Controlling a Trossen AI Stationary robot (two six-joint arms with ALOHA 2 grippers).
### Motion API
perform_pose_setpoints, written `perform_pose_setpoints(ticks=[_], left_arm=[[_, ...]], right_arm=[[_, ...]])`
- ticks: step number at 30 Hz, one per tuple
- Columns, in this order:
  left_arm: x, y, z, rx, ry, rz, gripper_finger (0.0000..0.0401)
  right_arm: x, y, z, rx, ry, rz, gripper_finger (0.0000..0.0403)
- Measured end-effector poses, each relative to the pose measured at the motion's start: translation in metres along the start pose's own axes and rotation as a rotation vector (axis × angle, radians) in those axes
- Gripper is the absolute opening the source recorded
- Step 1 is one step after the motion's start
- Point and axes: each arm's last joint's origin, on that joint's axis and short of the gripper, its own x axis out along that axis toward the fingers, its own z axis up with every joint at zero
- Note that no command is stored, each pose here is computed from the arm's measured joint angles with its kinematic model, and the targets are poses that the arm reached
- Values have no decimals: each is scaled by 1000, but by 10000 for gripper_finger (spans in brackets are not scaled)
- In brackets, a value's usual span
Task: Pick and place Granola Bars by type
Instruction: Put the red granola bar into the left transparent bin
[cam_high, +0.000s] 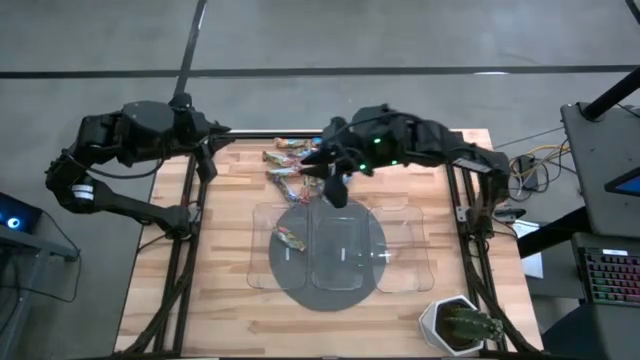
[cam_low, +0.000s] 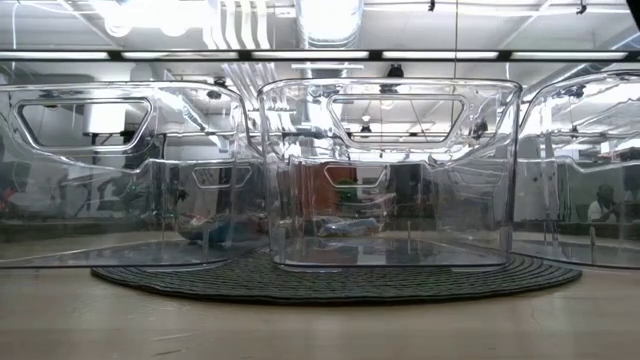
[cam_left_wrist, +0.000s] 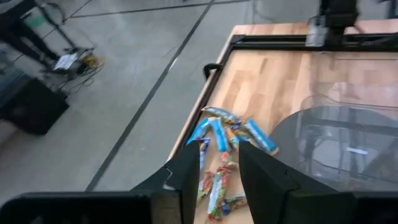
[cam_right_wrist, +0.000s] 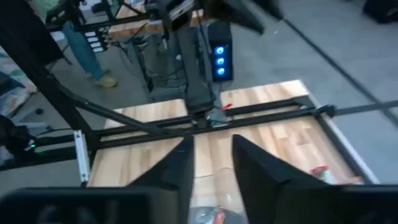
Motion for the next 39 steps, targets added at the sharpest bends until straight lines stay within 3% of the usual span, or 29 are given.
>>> perform_pose_setpoints(ticks=[5, 19, 25, 33, 39], left_arm=[[-1, -1, 2, 36, -26, -49, 75], [-21, 3, 12, 19, -182, -185, 58], [-22, 4, 12, 14, -184, -184, 58], [-7, -1, 16, 24, -147, -186, 58], [3, -5, 20, 30, -125, -188, 58]], right_arm=[[-27, -1, 3, -39, -4, -53, 14], [-112, -2, 9, -74, -41, -88, 8], [-151, -10, -5, -8, 29, -287, 8], [-149, -15, -30, 31, 158, -351, 8], [-148, -16, -42, 18, 83, -278, 8]])
